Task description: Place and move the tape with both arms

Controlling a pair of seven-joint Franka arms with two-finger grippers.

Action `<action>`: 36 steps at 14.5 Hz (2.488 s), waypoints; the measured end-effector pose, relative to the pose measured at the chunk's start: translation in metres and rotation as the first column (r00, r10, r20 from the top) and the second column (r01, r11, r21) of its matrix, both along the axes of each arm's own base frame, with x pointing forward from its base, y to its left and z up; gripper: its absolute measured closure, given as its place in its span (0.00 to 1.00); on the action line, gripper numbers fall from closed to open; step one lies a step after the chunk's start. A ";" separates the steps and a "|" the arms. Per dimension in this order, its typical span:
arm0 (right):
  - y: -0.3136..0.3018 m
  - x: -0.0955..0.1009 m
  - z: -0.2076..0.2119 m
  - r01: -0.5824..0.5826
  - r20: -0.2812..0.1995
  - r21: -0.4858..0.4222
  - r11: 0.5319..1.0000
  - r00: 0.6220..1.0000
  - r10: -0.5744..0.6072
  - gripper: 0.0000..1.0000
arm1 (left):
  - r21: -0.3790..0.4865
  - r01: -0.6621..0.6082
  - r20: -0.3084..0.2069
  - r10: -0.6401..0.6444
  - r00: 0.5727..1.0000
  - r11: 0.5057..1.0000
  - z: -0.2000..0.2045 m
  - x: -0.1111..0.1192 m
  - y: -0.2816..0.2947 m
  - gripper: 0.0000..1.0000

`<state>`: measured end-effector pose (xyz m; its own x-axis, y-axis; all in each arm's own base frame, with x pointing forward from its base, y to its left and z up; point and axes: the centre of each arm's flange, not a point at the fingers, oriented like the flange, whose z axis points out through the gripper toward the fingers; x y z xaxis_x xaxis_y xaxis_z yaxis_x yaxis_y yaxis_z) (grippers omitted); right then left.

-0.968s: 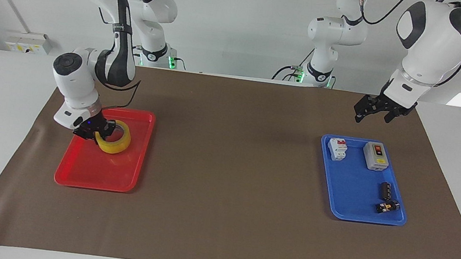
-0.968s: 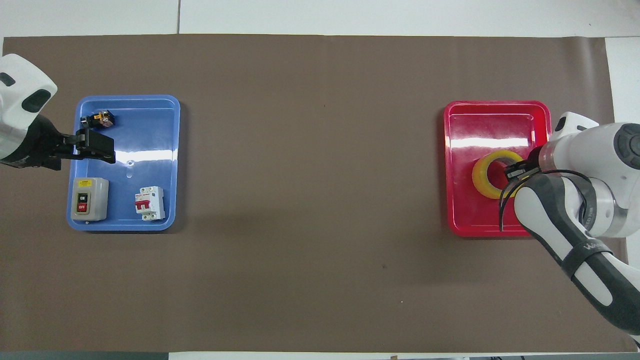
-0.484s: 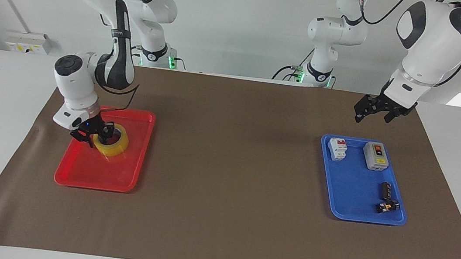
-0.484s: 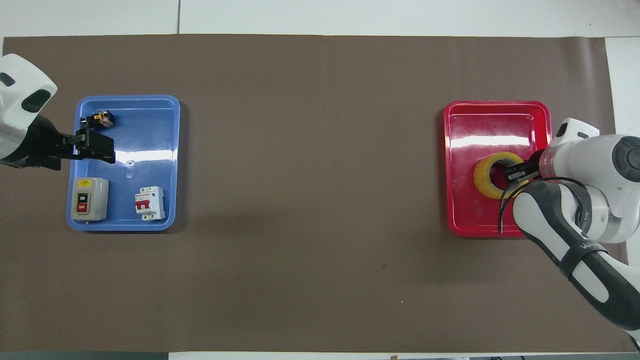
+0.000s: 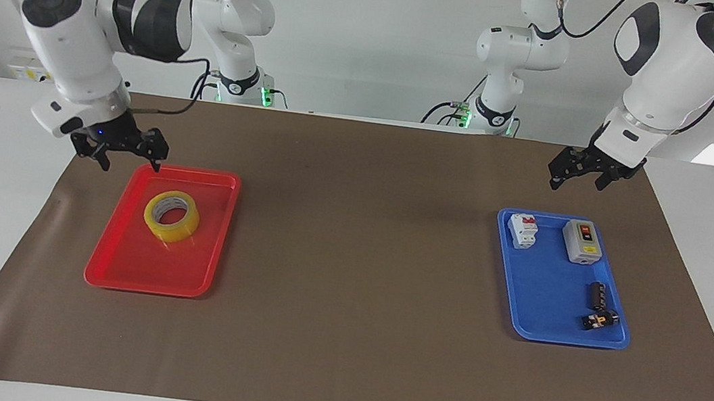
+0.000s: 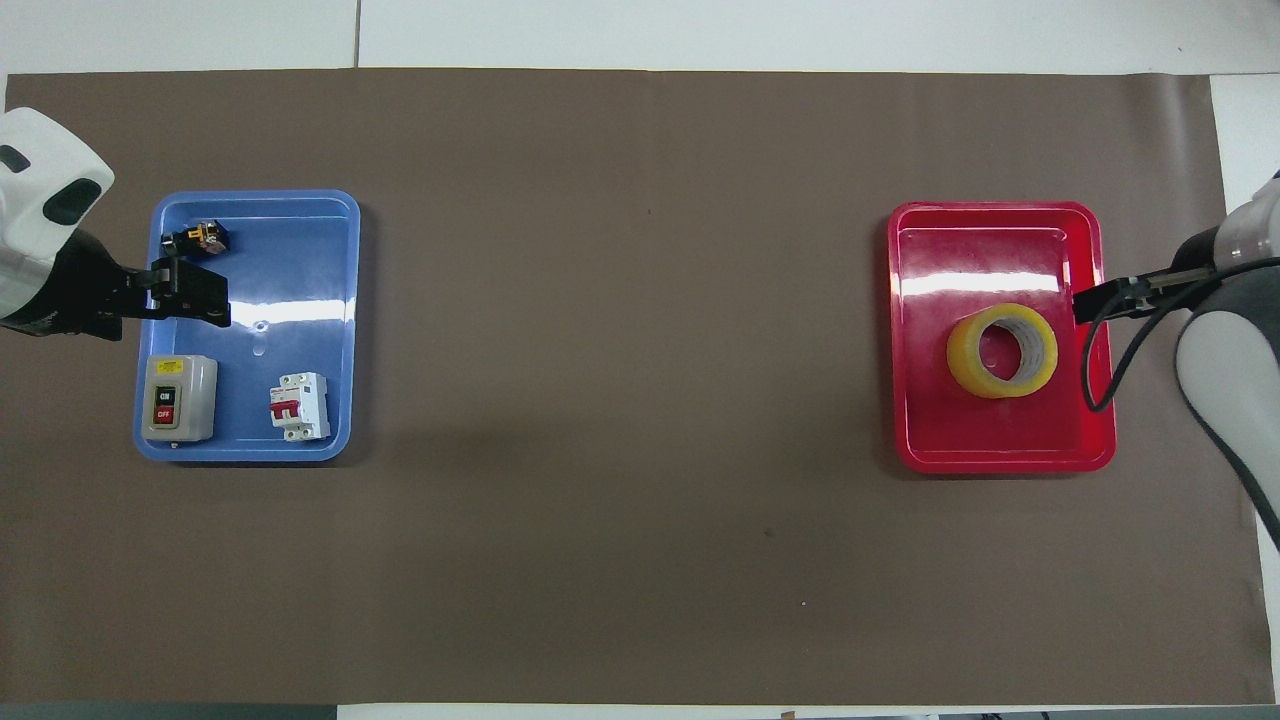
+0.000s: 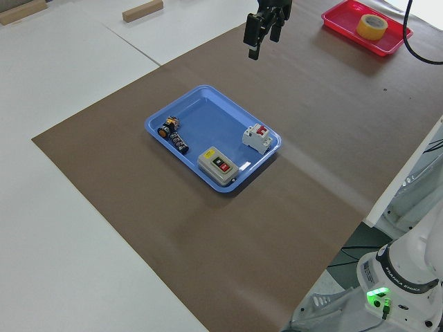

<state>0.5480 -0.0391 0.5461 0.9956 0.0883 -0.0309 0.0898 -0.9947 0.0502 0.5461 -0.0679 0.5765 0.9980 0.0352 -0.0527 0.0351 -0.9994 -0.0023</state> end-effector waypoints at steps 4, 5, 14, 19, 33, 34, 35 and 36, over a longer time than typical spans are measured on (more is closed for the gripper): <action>0.007 -0.030 0.086 0.153 -0.031 -0.011 0.988 0.988 -0.153 0.00 | 0.000 0.000 0.000 0.000 1.000 1.000 0.000 0.000 0.000 0.00; 0.006 -0.034 0.100 0.176 -0.033 -0.012 0.984 0.984 -0.176 0.00 | 0.000 0.000 0.000 0.000 1.000 1.000 0.000 0.000 0.000 0.00; 0.007 -0.028 0.083 0.248 -0.039 -0.027 0.968 0.968 -0.249 0.00 | 0.000 0.000 0.000 0.000 1.000 1.000 0.000 0.000 0.000 0.00; 0.011 -0.019 0.080 0.241 -0.050 -0.027 0.970 0.969 -0.242 0.00 | 0.000 0.000 0.000 0.000 1.000 1.000 0.000 0.000 0.000 0.00; 0.020 -0.019 0.080 0.190 -0.053 -0.025 0.982 0.980 -0.191 0.00 | 0.000 0.000 0.000 0.000 1.000 1.000 0.000 0.000 0.000 0.00; 0.020 -0.019 0.080 0.189 -0.053 -0.025 0.982 0.980 -0.190 0.00 | 0.000 0.000 0.000 0.000 1.000 1.000 0.000 0.000 0.000 0.00; 0.020 -0.019 0.080 0.189 -0.053 -0.025 0.982 0.980 -0.190 0.00 | 0.000 0.000 0.000 0.000 1.000 1.000 0.000 0.000 0.000 0.00; 0.020 -0.019 0.080 0.189 -0.053 -0.025 0.982 0.980 -0.190 0.00 | 0.000 0.000 0.000 0.000 1.000 1.000 0.000 0.000 0.000 0.00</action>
<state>0.5289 -0.0192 0.6266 0.9910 -0.1027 -0.0857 -0.0968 -0.9928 0.0705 0.5461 -0.0679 0.5765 0.9980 0.0353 -0.0527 0.0352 -0.9994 -0.0021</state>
